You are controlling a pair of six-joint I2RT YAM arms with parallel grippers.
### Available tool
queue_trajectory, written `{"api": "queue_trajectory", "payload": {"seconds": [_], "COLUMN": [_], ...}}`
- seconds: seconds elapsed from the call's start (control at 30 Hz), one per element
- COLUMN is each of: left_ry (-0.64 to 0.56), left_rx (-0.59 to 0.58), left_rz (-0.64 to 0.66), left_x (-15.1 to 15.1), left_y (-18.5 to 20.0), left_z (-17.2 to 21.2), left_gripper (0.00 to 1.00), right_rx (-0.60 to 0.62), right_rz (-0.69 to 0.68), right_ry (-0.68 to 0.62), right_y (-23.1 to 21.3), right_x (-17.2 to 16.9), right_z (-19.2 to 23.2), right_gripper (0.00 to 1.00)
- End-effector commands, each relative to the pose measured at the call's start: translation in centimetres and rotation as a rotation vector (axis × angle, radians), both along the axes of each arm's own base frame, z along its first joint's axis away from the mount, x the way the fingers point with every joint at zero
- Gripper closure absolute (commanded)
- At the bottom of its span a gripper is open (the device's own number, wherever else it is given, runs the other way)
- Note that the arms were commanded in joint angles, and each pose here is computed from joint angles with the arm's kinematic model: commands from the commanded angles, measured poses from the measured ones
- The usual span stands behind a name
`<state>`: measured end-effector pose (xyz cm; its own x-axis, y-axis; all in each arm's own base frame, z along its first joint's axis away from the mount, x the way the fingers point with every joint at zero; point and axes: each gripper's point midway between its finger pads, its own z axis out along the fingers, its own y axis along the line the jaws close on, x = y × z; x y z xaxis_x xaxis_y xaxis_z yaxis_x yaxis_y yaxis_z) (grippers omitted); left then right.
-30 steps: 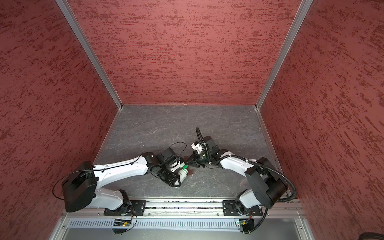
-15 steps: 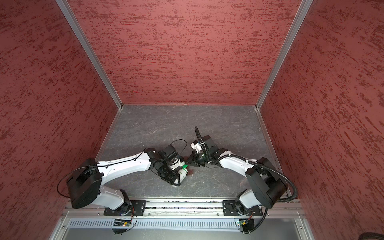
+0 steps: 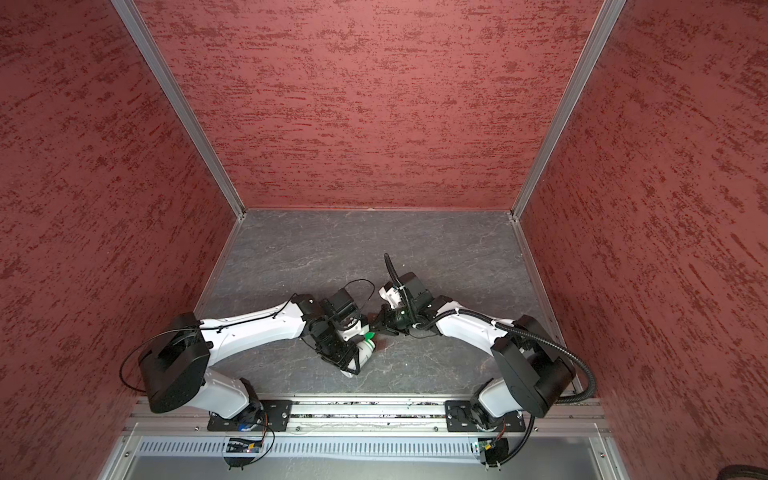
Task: Sort the pills into containers
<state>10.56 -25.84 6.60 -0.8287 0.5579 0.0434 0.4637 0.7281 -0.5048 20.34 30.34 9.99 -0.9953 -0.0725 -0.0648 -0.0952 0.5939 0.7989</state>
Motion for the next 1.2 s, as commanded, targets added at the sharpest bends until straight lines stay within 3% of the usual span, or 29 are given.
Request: {"api": "queue_trajectory", "payload": {"seconds": [0.0, 1.17], "left_ry": [0.01, 0.111], "left_rx": [-0.005, 0.067], "left_rz": [0.026, 0.06], "left_x": [0.4, 1.1], "left_y": [-0.2, 0.1], "left_z": [0.5, 1.0], "left_gripper": [1.0, 1.0], "right_rx": [-0.039, -0.108], "right_rz": [0.007, 0.028], "right_ry": [-0.039, -0.09], "right_y": [-0.1, -0.3], "right_x": [0.1, -0.1], "right_z": [0.1, -0.9], "right_gripper": [0.89, 0.89]}}
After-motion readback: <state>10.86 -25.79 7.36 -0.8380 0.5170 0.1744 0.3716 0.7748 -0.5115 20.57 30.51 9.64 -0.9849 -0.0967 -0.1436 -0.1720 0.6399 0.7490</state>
